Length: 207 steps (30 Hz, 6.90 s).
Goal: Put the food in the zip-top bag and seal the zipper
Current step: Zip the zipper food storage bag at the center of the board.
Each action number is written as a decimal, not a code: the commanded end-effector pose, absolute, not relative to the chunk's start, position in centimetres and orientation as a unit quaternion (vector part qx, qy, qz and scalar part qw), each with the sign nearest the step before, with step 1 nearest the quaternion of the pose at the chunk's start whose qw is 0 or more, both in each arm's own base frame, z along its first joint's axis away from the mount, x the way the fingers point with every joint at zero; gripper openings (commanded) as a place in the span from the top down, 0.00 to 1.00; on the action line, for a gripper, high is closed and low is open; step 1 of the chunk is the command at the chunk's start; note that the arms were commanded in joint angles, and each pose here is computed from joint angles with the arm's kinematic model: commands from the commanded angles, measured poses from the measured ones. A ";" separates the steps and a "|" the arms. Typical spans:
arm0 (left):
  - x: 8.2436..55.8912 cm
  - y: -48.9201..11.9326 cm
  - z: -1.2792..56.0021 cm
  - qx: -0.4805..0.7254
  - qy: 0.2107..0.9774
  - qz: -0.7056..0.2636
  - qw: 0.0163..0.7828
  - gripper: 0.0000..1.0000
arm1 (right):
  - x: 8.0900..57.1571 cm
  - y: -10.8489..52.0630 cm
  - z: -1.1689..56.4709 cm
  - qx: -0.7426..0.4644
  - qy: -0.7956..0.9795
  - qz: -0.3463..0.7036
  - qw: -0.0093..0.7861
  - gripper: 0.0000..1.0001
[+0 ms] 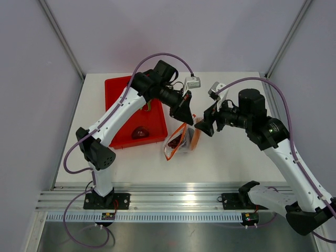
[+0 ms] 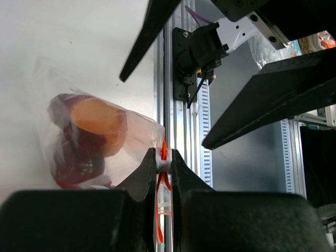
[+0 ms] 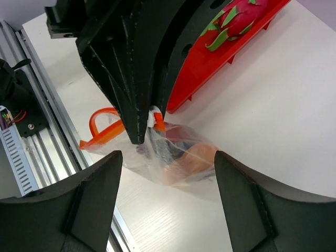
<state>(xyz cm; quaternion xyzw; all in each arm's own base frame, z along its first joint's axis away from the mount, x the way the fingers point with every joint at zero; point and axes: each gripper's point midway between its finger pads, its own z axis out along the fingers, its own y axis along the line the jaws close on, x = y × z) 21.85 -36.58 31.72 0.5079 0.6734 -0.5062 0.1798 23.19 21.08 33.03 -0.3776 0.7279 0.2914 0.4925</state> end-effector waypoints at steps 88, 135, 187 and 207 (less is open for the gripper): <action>20.0 -37.4 34.9 0.476 0.632 -0.576 0.207 0.42 | 21.1 23.7 32.0 -0.439 0.685 0.372 0.447 1.00; 18.5 -36.3 34.0 0.487 0.624 -0.573 0.213 1.00 | 22.4 23.8 33.4 -0.417 0.701 0.366 0.448 1.00; 18.6 -33.1 23.9 0.459 0.726 -0.489 0.153 1.00 | 35.7 6.8 38.6 0.002 0.794 0.045 0.606 1.00; 21.1 -35.3 24.9 0.422 0.728 -0.512 0.174 1.00 | 38.5 7.0 37.4 0.009 0.791 0.075 0.607 1.00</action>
